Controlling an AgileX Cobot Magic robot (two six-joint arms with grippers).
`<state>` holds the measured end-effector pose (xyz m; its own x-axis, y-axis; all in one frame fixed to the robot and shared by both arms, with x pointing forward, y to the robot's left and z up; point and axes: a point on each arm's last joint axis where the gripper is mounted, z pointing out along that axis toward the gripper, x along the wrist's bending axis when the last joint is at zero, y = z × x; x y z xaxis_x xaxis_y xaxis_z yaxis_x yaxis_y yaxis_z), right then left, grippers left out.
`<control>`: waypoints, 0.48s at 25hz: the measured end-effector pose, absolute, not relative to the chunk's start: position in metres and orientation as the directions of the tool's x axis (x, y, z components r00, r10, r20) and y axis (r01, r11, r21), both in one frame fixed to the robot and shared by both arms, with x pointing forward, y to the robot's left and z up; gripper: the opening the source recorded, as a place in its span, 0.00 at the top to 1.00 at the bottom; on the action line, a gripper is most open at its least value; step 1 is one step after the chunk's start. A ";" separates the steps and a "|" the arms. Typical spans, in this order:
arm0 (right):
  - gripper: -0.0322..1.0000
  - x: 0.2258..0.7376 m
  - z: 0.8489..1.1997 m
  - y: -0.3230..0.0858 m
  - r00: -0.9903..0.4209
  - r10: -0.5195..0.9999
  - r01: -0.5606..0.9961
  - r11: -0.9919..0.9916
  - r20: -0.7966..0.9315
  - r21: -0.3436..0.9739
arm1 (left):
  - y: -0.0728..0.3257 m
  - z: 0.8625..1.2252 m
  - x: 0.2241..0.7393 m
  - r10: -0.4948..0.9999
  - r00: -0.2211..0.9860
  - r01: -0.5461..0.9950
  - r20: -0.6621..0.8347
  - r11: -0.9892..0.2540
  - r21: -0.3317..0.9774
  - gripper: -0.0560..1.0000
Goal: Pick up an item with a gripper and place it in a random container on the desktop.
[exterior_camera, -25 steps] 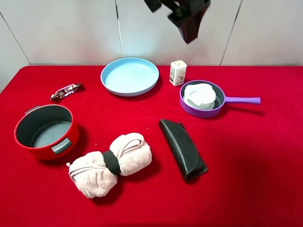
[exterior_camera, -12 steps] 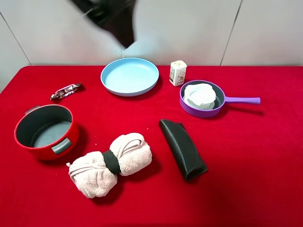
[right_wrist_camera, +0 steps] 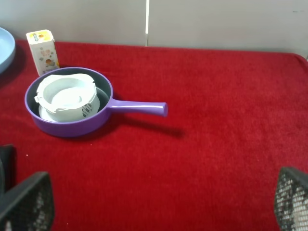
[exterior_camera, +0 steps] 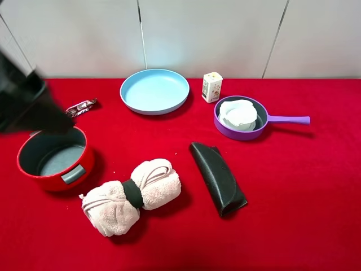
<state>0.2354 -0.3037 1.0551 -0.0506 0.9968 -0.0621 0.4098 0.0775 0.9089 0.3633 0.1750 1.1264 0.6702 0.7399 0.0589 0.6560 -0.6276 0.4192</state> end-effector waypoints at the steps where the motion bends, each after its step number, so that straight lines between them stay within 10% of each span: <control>1: 0.30 0.235 1.055 -0.304 -0.051 0.997 0.410 0.077 -0.062 0.909 | 0.181 1.121 0.358 0.744 0.666 0.660 0.056 -0.622 0.421 0.01; 12: 0.30 0.235 1.055 -0.304 -0.051 0.997 0.410 0.077 -0.062 0.909 | 0.221 1.060 0.314 0.760 0.649 0.713 -0.030 -0.595 0.370 0.01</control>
<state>0.2354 -0.3037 1.0551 -0.0506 0.9968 -0.0621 0.4098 0.0775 0.9089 0.3136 0.2208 1.0604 0.6494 0.7599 -0.0296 0.7133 -0.5953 0.3699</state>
